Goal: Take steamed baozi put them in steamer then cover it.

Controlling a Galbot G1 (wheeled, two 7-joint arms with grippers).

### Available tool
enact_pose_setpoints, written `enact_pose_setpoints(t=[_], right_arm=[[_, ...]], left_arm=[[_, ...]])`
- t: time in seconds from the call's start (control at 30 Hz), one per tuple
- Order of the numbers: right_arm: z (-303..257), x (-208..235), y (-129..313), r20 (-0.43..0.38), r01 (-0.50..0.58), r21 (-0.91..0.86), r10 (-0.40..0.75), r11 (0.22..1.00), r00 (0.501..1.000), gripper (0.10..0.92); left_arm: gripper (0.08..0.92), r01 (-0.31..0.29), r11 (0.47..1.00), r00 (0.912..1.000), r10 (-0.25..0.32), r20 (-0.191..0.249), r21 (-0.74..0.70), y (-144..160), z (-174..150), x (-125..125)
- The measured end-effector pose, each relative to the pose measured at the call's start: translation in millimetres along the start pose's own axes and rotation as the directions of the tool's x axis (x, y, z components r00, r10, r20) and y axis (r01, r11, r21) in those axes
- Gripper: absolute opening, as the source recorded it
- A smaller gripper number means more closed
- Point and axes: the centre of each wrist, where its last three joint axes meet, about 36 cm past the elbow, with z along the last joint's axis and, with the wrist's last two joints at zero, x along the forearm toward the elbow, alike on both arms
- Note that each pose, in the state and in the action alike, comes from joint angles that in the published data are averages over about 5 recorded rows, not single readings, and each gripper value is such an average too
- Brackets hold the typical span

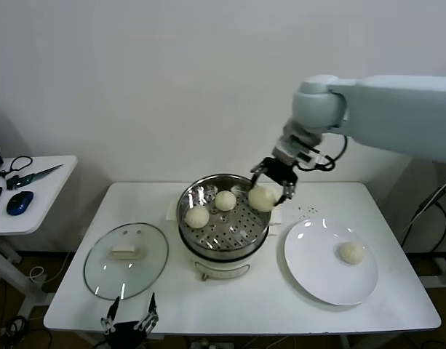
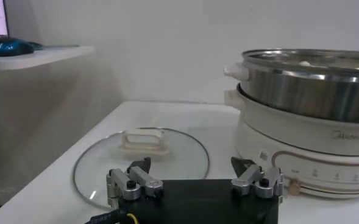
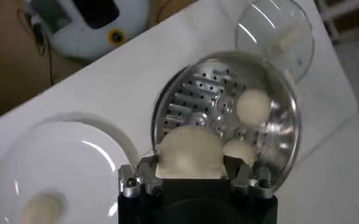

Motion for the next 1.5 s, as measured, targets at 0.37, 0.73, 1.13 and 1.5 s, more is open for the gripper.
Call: enact_pose_setpoints(t=[0.37, 0.73, 1.13, 1.5], right_arm=[[-45.4, -79.6, -42.0, -0.047, 0.055, 0.309, -0.043, 0.949, 0.998, 0.704], [-56.4, -156.0, -41.4, -0.037, 0.048, 0.382, -0.037, 0.923, 0.999, 0.704], [-63.2, -174.1, -41.9, -0.033, 0.017, 0.384, -0.005, 0.923, 0.999, 0.816], [4.9, -86.2, -23.6, -0.081, 0.042, 0.159, -0.029, 0.986, 0.996, 0.823]], left_arm=[[0.823, 0.009, 1.000, 1.0000, -0.009, 0.000, 0.001, 2.8, 1.2, 1.1], [0.823, 0.023, 1.000, 0.9997, -0.023, 0.002, 0.003, 3.3, 2.2, -0.4], [0.823, 0.030, 1.000, 0.9995, -0.030, 0.006, 0.005, 3.1, 1.4, 1.5], [0.823, 0.030, 1.000, 0.9995, -0.030, 0.012, 0.005, 3.2, -1.1, 0.8]])
